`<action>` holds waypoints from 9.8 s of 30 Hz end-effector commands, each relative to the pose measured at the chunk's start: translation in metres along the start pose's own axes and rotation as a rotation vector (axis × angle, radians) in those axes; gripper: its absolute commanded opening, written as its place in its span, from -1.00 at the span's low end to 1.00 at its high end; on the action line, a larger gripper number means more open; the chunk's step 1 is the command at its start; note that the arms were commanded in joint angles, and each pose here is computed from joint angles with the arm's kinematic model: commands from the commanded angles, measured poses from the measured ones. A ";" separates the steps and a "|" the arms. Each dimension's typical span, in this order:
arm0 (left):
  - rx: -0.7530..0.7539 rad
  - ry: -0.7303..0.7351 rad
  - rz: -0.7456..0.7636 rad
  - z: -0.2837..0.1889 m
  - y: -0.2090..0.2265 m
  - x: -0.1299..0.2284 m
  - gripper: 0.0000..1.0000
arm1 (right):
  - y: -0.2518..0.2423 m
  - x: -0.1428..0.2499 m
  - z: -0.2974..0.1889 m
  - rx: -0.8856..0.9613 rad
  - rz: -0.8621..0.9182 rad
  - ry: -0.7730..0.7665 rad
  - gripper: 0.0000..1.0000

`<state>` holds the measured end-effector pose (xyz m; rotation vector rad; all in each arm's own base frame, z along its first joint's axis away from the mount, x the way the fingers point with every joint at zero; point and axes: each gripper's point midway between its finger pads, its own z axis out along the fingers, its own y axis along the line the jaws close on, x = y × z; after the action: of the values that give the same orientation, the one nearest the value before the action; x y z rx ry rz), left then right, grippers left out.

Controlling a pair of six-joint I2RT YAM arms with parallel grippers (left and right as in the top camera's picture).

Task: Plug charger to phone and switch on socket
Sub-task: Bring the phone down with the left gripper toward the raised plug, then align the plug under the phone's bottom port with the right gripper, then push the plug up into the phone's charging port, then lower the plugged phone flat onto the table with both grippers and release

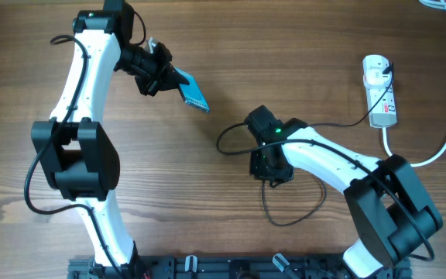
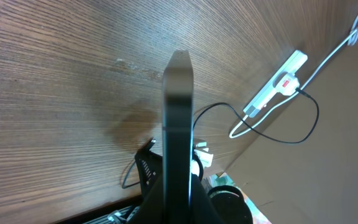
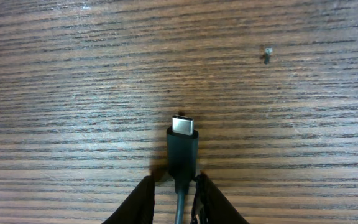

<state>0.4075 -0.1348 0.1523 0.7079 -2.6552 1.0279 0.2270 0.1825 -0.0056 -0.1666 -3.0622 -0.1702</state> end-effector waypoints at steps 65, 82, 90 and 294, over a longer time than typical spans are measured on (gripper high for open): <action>0.265 -0.122 0.817 0.003 -0.144 0.085 -0.92 | 0.100 -0.019 -0.209 -0.590 -0.192 -0.389 -0.91; 0.256 -0.096 0.844 0.010 -0.144 0.095 -0.92 | 0.097 -0.029 -0.211 -0.563 -0.175 -0.444 -0.91; 0.251 -0.095 0.857 0.009 -0.142 0.095 -0.92 | 0.098 -0.031 -0.213 -0.565 -0.186 -0.458 -0.91; -0.094 0.054 0.503 0.170 -0.002 0.026 -0.92 | 0.045 -0.024 -0.152 -0.251 -0.157 -0.234 1.00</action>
<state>0.3923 -0.2526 0.0468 -0.0044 -2.9157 0.9782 0.2582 0.2090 0.1533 0.0976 -3.2642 -0.6262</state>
